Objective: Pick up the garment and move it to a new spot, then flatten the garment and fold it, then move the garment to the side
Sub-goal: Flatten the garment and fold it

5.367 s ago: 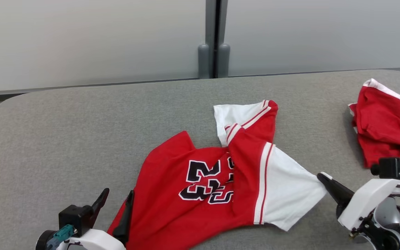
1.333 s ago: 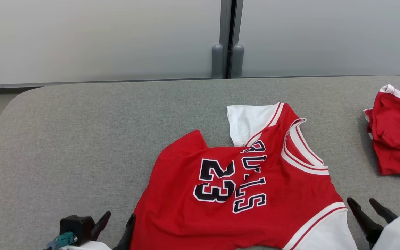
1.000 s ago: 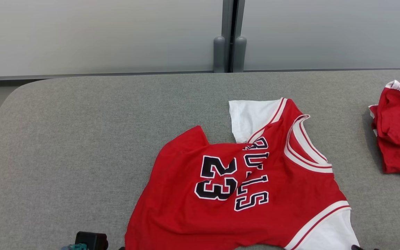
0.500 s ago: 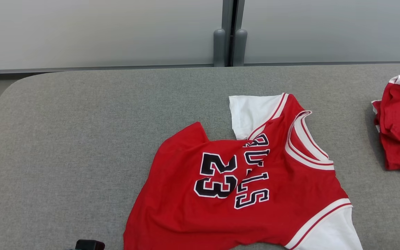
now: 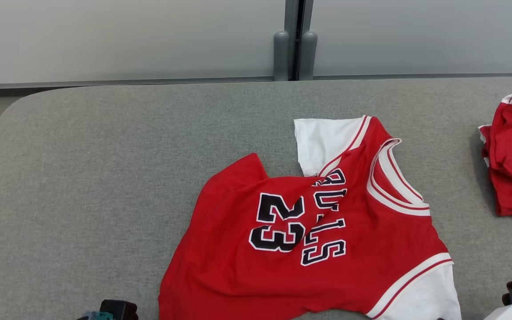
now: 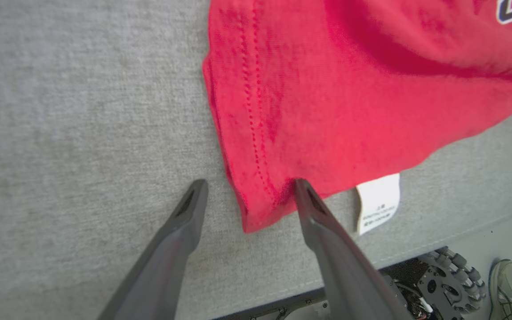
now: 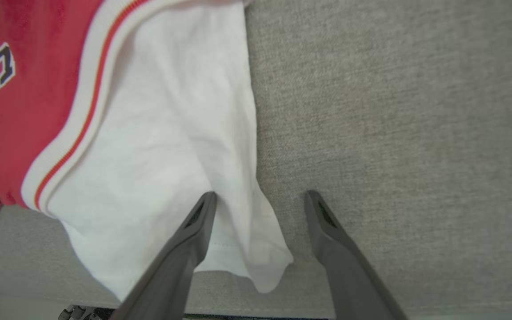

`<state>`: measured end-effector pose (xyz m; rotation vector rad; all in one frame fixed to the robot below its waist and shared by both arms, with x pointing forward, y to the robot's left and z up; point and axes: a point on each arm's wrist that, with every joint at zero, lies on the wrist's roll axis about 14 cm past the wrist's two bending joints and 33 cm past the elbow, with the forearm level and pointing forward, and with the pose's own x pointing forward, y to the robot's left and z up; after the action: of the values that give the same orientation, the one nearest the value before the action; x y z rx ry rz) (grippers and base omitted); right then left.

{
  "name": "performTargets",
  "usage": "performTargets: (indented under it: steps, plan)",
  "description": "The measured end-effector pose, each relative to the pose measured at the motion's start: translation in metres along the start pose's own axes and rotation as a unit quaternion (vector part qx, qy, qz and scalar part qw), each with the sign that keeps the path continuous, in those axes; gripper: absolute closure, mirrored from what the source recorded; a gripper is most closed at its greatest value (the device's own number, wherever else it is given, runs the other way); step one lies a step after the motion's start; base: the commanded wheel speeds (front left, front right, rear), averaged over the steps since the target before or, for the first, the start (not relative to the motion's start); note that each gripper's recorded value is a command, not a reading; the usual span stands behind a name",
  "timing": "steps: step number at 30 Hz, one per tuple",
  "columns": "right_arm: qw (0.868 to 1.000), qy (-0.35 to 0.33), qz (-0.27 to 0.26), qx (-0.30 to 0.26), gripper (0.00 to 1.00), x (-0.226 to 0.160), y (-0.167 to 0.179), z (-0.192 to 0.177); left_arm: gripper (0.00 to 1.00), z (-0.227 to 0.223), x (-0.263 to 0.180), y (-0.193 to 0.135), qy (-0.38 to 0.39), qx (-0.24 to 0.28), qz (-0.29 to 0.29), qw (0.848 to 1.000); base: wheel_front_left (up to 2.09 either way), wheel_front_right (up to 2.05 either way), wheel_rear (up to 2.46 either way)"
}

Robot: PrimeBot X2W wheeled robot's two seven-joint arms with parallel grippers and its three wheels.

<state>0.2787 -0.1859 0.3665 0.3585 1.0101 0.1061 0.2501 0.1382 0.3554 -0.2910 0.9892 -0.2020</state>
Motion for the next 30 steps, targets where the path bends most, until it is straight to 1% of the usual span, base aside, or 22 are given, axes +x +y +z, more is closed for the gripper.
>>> performTargets:
  steps: [10,11,12,13,14,15,18,20,23,30]
  plan:
    - [1.0,0.013,0.011,0.001,0.0,0.012,0.005,-0.004,0.0,-0.003,0.007,-0.004,0.014,-0.002,-0.017,1.0,0.0,0.0,0.0]
    - [1.0,0.013,0.012,-0.001,0.03,0.012,0.005,-0.004,0.13,-0.003,0.007,-0.005,0.015,-0.001,-0.018,1.0,0.0,0.0,0.0]
    - [1.0,0.013,0.012,-0.003,0.34,0.011,0.006,-0.004,0.44,-0.003,0.007,-0.005,0.015,-0.001,-0.018,1.0,0.0,0.0,0.0]
    - [1.0,0.011,0.014,-0.006,0.57,0.011,0.006,-0.003,0.68,-0.003,0.007,-0.005,0.015,-0.001,-0.019,1.0,0.0,0.0,0.0]
    - [1.0,0.009,0.015,-0.008,0.86,0.011,0.007,-0.002,1.0,-0.003,0.007,-0.005,0.015,-0.001,-0.019,1.0,0.0,0.0,0.0]
    - [1.0,0.006,0.019,-0.01,1.0,0.011,0.009,-0.001,1.0,-0.003,0.007,-0.004,0.015,-0.001,-0.019,1.0,0.0,0.0,0.0]
    - [0.999,-0.001,0.04,-0.011,1.0,0.011,0.022,0.0,1.0,-0.004,0.006,-0.009,0.016,0.001,-0.025,1.0,0.0,0.0,0.0]
    - [0.999,-0.006,0.044,-0.017,1.0,0.01,0.024,0.002,1.0,-0.002,0.005,-0.009,0.011,0.003,-0.025,1.0,0.0,0.0,0.0]
    - [0.998,-0.027,0.063,-0.014,1.0,0.007,0.033,0.011,1.0,0.002,0.001,-0.009,-0.003,0.005,-0.025,1.0,0.0,0.0,0.0]
    - [0.99,-0.105,0.09,-0.022,1.0,-0.01,0.045,0.05,1.0,0.038,-0.013,-0.014,-0.073,0.024,-0.033,0.996,0.0,0.0,0.0]
